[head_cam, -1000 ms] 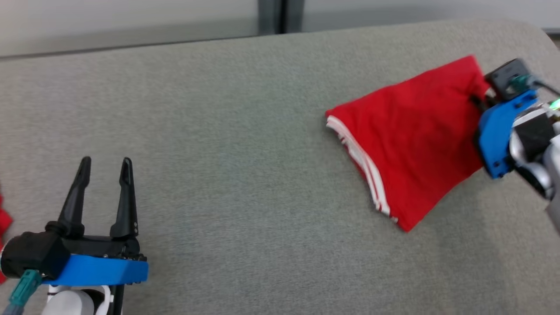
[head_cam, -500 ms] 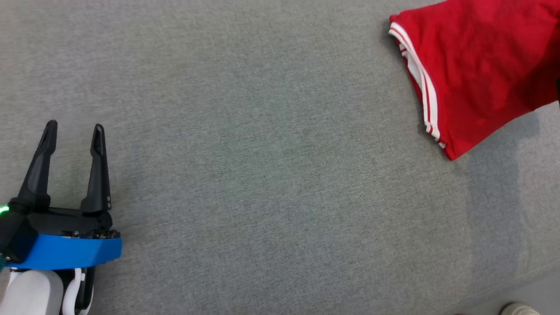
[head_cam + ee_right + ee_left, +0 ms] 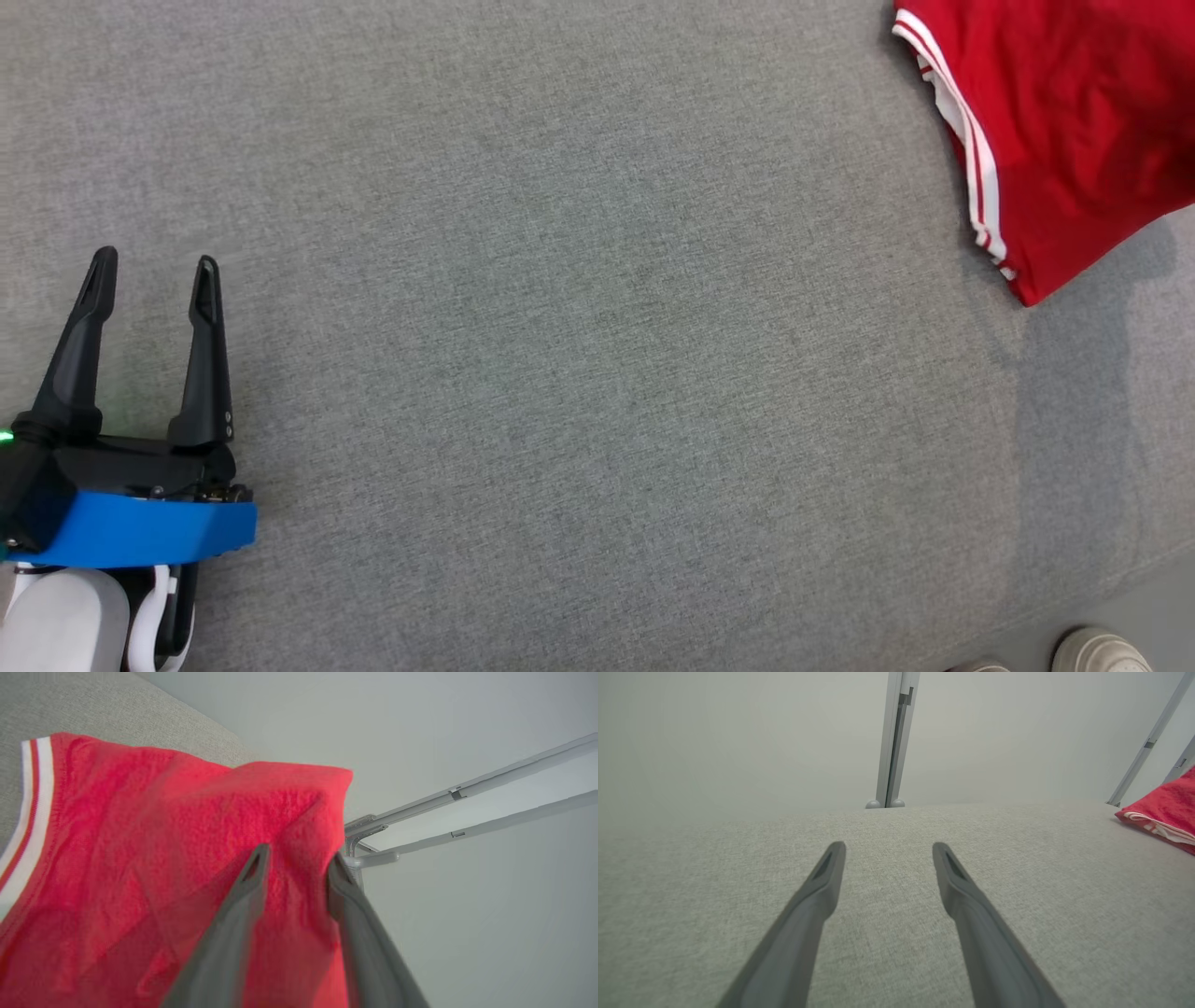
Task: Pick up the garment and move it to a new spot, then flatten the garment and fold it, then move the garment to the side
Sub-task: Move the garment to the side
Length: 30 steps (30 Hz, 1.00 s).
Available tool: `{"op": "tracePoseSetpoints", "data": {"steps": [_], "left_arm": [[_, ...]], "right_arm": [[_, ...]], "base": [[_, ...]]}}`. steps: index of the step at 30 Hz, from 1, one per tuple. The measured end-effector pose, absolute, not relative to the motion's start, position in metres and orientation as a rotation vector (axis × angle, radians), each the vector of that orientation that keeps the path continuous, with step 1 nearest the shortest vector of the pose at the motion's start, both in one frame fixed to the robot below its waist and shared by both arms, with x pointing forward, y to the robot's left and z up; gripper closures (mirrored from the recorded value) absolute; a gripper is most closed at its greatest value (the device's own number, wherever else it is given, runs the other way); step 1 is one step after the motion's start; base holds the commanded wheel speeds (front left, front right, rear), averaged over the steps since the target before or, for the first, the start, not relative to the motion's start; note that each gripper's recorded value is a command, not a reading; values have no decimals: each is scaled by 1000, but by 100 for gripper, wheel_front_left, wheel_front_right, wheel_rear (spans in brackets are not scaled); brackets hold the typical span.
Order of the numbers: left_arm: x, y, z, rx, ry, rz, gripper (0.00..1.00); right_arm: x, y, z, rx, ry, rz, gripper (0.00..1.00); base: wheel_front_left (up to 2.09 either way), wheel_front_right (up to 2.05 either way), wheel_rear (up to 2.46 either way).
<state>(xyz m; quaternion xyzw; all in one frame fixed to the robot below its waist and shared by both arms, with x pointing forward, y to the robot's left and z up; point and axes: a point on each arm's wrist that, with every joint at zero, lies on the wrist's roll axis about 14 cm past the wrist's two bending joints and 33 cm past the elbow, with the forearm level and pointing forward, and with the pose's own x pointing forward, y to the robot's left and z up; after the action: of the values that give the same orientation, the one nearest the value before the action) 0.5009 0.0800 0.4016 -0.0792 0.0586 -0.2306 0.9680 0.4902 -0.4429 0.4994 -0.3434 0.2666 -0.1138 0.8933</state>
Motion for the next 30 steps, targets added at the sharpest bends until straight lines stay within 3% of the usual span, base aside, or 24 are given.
{"op": "tracePoseSetpoints", "data": {"steps": [13,20,26,30], "left_arm": [[479,92,431,-182,82,-410,0],[449,112,447,-187,82,-336,0],[419,136,465,-191,62,-258,0],[402,149,471,-189,51,-220,0]], "right_arm": [[471,-417,498,-579,465,-219,0],[454,-365,519,-341,224,-171,0],[417,-312,532,-146,68,-139,0],[399,-284,528,-53,40,-116,0]], "base": [[0,0,0],[0,0,0],[0,0,0],[0,0,0]]}}
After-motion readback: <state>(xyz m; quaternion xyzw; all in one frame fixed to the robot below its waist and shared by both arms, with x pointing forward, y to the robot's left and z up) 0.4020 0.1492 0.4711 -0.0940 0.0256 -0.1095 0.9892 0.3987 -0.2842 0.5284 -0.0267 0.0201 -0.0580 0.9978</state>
